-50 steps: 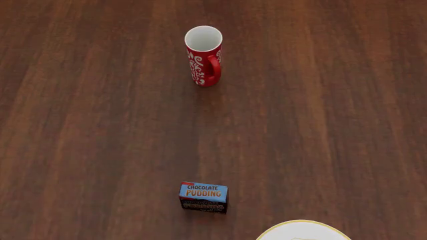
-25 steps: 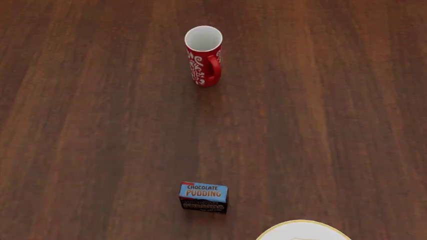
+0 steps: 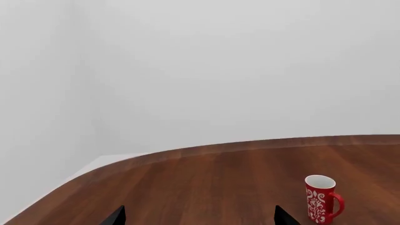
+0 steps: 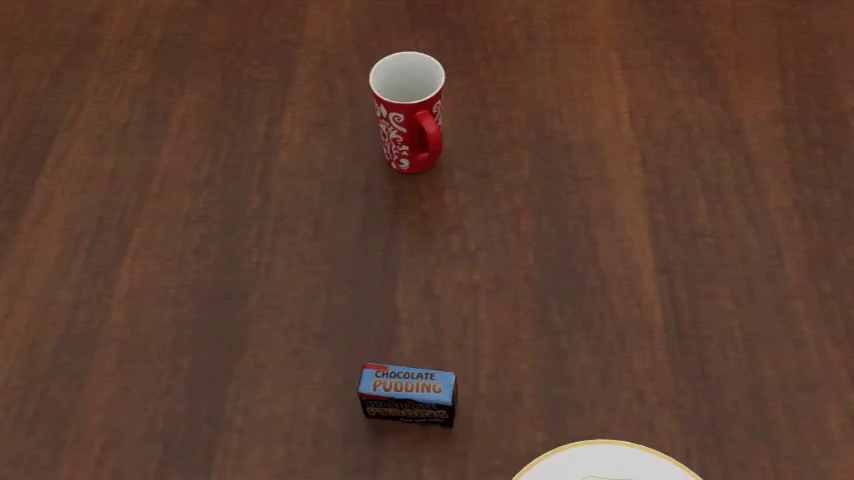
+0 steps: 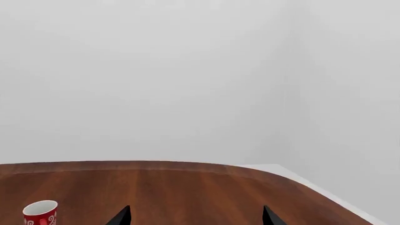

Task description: Put the white mug on the plate.

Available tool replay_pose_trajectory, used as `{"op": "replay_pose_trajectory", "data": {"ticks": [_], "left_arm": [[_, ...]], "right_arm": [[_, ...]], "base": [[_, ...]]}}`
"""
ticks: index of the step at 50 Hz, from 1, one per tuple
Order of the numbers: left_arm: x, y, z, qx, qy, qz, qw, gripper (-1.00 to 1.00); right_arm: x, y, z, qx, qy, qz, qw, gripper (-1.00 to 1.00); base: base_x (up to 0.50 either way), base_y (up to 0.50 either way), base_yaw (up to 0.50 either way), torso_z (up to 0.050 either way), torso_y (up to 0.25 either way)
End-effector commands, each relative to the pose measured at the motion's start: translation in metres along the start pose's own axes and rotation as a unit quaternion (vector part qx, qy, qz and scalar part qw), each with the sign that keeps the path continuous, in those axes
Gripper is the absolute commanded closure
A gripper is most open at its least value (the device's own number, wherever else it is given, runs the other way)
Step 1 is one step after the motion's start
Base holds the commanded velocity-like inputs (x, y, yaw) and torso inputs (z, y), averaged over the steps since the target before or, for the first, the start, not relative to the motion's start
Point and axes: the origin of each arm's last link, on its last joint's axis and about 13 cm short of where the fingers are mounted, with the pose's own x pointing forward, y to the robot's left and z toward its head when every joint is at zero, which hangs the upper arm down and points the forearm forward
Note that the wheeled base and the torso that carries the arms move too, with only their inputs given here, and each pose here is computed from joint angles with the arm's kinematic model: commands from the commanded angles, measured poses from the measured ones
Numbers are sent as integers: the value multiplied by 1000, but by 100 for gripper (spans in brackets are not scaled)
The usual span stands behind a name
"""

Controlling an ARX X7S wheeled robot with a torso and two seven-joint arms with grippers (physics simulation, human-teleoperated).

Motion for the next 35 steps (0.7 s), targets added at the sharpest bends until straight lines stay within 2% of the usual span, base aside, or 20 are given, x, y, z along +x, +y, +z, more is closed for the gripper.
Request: {"op": "replay_pose_trajectory", "data": {"ticks": [1,11,35], "left_arm": [[0,0,1,-7,-8,-3,1000,-100],[-1,0,1,-11,-21,-11,1000,-100],[-5,0,2,-19,-23,-21,999,-100]], "right_arm": [[-8,-6,8,-12,-20,4,1000,-100],[-8,-11,13,-12,-36,11,999,-100],[-7,-6,10,-16,-38,23,999,-100]], "base": [[0,0,0,0,0],[0,0,0,0,0],[0,0,0,0,0]]}}
